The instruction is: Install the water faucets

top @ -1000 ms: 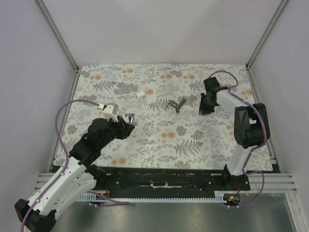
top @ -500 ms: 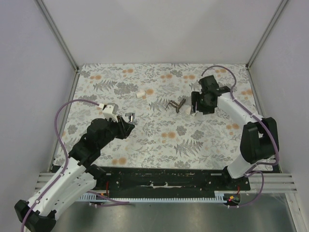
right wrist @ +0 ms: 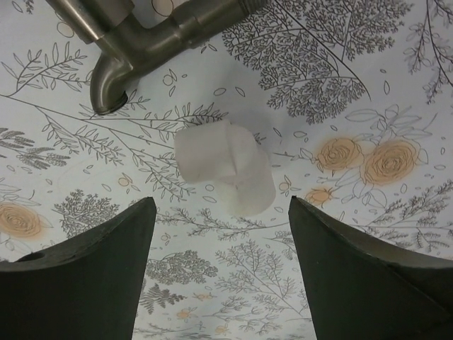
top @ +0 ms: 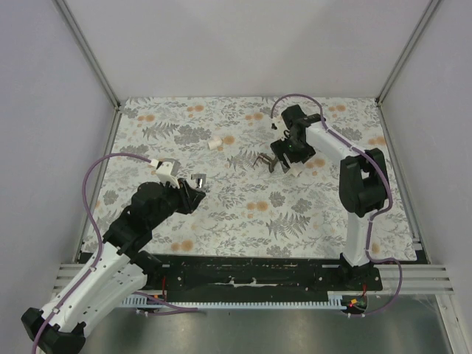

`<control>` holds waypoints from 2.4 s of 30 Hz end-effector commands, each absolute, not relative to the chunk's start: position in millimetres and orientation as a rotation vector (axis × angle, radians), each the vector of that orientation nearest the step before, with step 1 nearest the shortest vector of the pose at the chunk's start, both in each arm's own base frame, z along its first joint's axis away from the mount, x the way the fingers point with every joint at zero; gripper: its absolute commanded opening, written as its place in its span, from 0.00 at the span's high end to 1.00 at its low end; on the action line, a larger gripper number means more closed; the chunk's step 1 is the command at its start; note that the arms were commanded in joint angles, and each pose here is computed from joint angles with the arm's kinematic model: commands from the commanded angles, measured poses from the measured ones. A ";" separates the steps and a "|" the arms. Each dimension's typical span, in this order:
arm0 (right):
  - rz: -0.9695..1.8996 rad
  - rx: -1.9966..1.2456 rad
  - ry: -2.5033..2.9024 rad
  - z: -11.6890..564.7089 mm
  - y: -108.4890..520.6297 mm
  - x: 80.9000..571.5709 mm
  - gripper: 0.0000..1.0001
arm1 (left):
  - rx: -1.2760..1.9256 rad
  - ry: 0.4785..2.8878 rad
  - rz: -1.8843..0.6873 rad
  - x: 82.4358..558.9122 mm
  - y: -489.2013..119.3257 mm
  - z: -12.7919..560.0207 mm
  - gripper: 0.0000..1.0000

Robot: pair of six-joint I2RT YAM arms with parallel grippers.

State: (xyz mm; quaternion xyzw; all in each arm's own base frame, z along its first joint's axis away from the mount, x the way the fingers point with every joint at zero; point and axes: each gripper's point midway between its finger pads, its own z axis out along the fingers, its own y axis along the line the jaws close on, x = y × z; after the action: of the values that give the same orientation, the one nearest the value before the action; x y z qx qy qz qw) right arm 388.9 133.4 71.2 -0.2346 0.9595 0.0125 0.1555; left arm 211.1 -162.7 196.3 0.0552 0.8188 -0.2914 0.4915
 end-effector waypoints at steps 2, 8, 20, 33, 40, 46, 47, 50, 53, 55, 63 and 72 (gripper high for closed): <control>-0.045 -0.803 2.730 66.0 134.1 409.4 0.19 | 0.160 1.930 -0.720 213.2 -164.5 215.9 0.98; -0.057 -0.836 2.795 44.9 135.7 413.2 0.27 | 0.160 1.943 -0.720 212.8 -165.0 216.0 0.98; 0.013 -0.759 2.933 25.3 137.1 384.5 0.44 | 0.180 1.941 -0.729 215.9 -169.7 219.3 0.98; -0.104 -0.208 2.985 27.6 143.7 309.7 0.52 | 0.193 1.911 -0.772 219.2 -178.4 221.2 0.98; -0.110 -0.146 2.961 34.2 153.6 299.1 0.16 | 0.193 1.912 -0.763 216.2 -175.1 218.1 0.98; -0.094 -0.063 2.895 46.2 161.7 319.6 0.15 | 0.183 1.908 -0.760 214.5 -172.6 218.1 0.98; -0.096 -0.065 2.901 43.7 162.3 320.2 0.16 | 0.182 1.907 -0.762 214.1 -172.5 218.2 0.98; -0.121 -0.062 2.917 36.4 160.5 319.4 0.20 | 0.177 1.908 -0.765 212.9 -171.9 217.3 0.98; -0.154 -0.054 2.933 29.8 155.9 315.0 0.24 | 0.177 1.911 -0.772 211.9 -172.4 216.1 0.98; -0.167 -0.053 2.942 27.3 153.6 311.8 0.25 | 0.176 1.910 -0.775 211.3 -172.4 216.2 0.98; -0.206 -0.084 2.985 14.8 146.8 300.6 0.28 | 0.182 1.896 -0.810 211.3 -178.0 218.0 0.98; -0.164 -0.099 2.997 10.7 149.1 294.3 0.43 | 0.142 1.897 -0.842 210.6 -179.4 218.2 0.98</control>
State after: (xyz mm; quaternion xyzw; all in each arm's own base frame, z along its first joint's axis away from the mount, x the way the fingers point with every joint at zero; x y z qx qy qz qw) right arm 298.2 151.5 15.7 -0.0328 0.9956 -0.0525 0.0702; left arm 207.3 -172.3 196.8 0.0679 0.8137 -0.3158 0.4832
